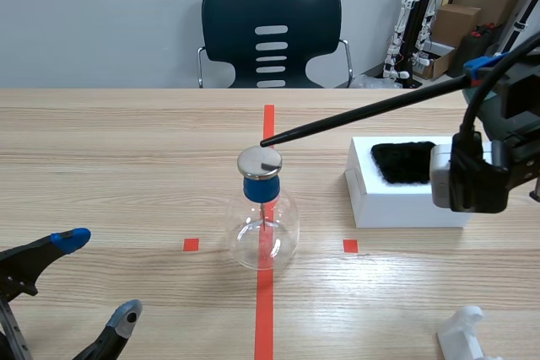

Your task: Do the electroscope experiment. hold the rod still at the electroscope

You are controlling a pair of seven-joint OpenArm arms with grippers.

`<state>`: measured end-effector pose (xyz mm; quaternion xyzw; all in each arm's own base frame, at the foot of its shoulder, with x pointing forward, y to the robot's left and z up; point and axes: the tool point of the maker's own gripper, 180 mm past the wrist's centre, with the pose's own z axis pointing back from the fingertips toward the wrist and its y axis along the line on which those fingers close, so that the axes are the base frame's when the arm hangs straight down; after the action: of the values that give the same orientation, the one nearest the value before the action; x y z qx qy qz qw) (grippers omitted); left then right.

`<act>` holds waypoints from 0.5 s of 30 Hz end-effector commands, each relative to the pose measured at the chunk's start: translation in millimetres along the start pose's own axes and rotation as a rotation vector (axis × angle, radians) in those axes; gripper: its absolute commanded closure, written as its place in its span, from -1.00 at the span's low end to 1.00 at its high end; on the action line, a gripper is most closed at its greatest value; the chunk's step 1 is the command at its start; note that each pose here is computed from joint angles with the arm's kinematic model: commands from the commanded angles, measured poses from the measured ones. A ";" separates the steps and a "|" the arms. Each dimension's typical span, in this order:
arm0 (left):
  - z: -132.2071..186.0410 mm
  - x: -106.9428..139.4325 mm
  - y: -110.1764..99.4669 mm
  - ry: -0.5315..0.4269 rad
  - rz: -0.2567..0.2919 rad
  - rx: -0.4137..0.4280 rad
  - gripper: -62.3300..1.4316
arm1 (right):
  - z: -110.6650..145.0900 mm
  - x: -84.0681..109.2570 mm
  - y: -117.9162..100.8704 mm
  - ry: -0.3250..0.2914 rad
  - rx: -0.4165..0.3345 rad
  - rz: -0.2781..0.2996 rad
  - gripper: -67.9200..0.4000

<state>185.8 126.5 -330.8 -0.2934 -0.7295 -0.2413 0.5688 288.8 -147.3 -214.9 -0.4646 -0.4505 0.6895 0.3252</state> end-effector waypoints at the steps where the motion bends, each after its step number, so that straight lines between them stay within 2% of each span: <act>1: -0.9 4.3 -0.2 -0.026 0.000 0.006 -1.00 | -2.4 -6.8 -11.7 0.015 -0.039 0.018 0.96; 15: -0.9 4.3 -0.2 -0.026 0.000 0.006 -1.00 | -2.4 -5.9 -11.7 0.010 -0.039 0.018 0.96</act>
<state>185.8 126.7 -330.8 -0.2933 -0.7294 -0.2415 0.5689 288.6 -146.6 -215.1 -0.4633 -0.4513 0.6902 0.3244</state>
